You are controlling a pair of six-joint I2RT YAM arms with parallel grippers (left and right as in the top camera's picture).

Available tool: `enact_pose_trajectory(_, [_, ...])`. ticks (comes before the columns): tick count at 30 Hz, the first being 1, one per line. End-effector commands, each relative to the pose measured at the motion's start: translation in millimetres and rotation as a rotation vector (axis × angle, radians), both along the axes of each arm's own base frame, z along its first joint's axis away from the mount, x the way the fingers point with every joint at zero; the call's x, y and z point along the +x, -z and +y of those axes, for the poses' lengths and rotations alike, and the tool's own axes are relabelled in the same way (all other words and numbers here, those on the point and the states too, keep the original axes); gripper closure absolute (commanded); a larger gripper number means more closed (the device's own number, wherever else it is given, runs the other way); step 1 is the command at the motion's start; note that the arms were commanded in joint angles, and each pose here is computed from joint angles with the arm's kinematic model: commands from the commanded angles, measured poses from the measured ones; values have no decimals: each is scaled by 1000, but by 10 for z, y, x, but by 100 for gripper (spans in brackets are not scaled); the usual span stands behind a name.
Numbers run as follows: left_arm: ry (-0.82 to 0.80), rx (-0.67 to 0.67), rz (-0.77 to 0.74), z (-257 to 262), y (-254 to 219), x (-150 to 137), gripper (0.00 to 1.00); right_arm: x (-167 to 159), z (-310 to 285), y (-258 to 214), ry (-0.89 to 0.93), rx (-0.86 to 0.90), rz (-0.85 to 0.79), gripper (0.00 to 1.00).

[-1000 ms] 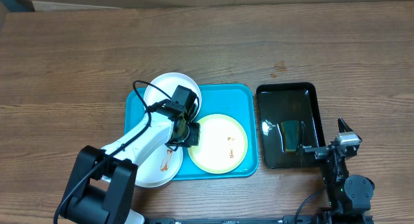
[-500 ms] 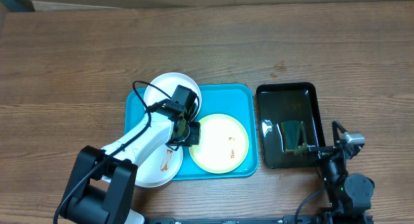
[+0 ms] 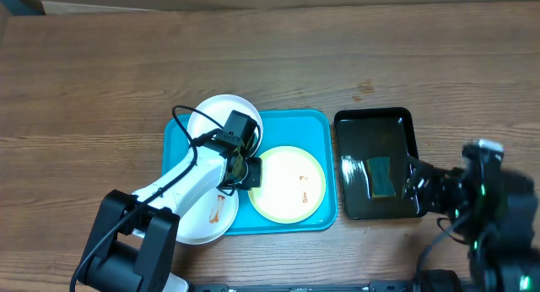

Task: Clean dirty plates on tray and stack at the side
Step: 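Reach the right gripper into the black tray and grasp the sponge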

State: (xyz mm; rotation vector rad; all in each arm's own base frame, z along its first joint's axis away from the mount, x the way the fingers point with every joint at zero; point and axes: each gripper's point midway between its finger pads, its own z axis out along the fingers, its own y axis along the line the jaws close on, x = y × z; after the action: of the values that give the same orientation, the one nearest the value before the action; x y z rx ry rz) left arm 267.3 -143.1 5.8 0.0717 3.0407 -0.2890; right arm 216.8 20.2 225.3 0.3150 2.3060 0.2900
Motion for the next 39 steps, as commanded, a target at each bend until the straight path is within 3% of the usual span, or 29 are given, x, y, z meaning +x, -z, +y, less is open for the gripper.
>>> enact_pose_trajectory(1, [-21, 28, 16, 55, 65, -66, 96, 131, -20, 111, 12, -1, 209, 0])
enact_pose_trajectory(7, [-21, 24, 9, 48, 67, -49, 96, 256, 80, 762, -16, 47, 618, 0])
enact_pose_trajectory(12, [-20, 24, 10, 49, 68, -53, 96, 202, 101, 1288, 2, 51, 885, 18])
enact_pose_trajectory(15, [-20, 24, 9, 48, 67, -50, 94, 189, 180, 1499, -32, 24, 969, 23])
enact_pose_trajectory(21, [-20, 25, 9, 49, 68, -52, 93, 328, 383, 1699, -103, -38, 942, 23])
enact_pose_trajectory(27, [-20, 26, 13, 53, 71, -61, 90, 252, 229, 1834, -26, -138, 954, 23])
enact_pose_trajectory(35, [-20, 25, 10, 50, 70, -54, 86, 242, 293, 2131, -106, -118, 900, 23])
enact_pose_trajectory(37, [-20, 25, 10, 50, 70, -54, 86, 218, 340, 2157, -136, -98, 901, 24])
enact_pose_trajectory(39, [-20, 25, 10, 50, 69, -53, 86, 184, 345, 2177, -138, -92, 910, 35])
